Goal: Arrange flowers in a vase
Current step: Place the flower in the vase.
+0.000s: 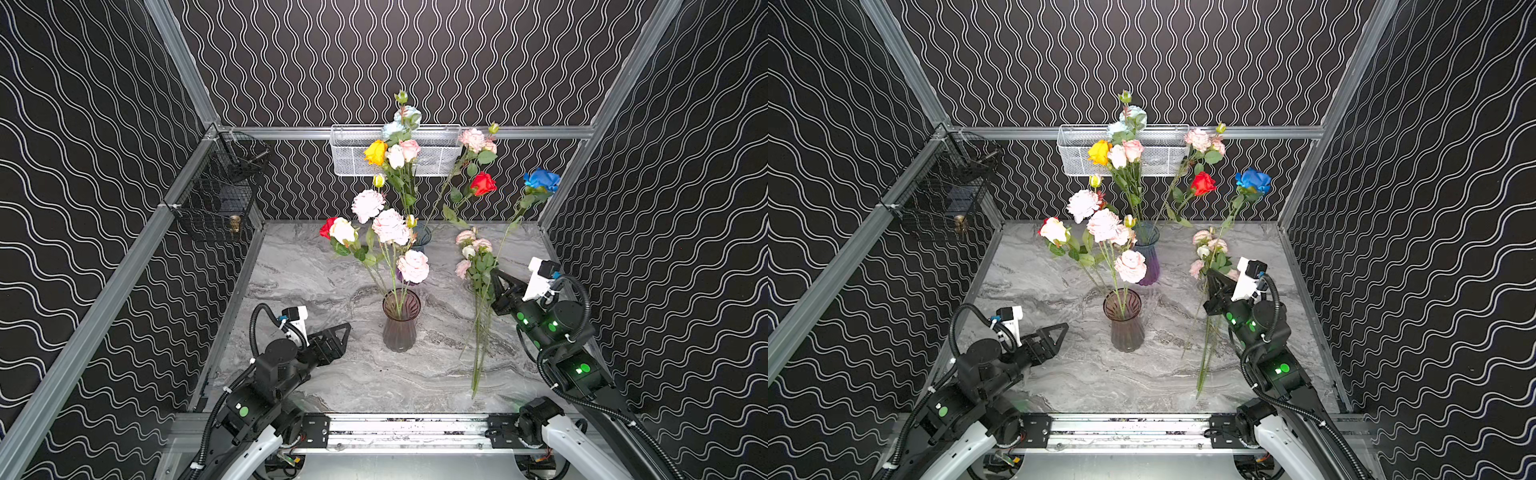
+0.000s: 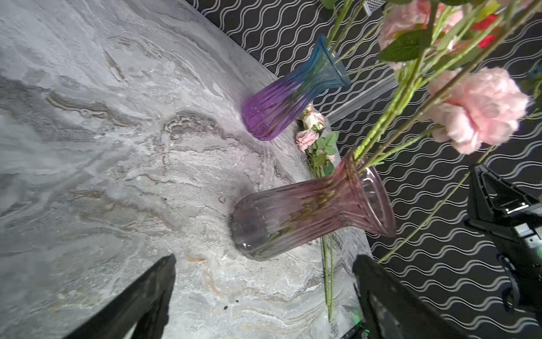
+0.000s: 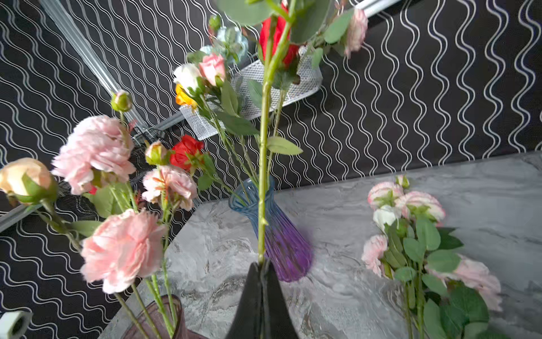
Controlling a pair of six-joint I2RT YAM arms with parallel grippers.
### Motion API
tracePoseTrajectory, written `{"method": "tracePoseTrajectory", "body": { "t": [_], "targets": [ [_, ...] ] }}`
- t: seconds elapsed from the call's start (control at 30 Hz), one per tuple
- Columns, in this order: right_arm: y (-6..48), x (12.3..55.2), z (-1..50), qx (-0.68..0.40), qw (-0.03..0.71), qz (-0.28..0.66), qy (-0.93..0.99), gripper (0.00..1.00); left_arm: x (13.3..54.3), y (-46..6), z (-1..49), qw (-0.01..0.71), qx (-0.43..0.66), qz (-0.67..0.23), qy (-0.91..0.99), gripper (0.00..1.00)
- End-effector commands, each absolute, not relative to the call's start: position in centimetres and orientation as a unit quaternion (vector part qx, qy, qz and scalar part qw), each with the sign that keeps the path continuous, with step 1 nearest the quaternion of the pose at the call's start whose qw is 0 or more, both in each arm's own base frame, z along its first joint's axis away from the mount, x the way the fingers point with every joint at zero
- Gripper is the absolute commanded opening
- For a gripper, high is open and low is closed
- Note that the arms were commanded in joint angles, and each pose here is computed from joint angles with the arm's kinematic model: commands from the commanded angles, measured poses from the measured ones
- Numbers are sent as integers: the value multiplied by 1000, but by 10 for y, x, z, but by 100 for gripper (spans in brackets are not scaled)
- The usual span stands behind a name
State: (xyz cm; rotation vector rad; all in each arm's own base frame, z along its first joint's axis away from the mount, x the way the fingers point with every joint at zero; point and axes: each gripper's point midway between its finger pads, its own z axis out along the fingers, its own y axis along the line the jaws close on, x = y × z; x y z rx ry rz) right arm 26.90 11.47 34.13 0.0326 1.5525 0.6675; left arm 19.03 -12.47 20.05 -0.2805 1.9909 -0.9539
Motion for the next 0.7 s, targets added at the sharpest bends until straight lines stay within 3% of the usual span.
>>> {"method": "tracePoseTrajectory", "body": {
  "t": [0.0,0.67],
  "targets": [
    [121,257,394,-18,715,320,622,0,192,-138,221,450,-100,-433,775,98],
    [273,211,538,-212,759,402,466,0,189,-154,255,453,-62,-474,752,98]
  ]
}}
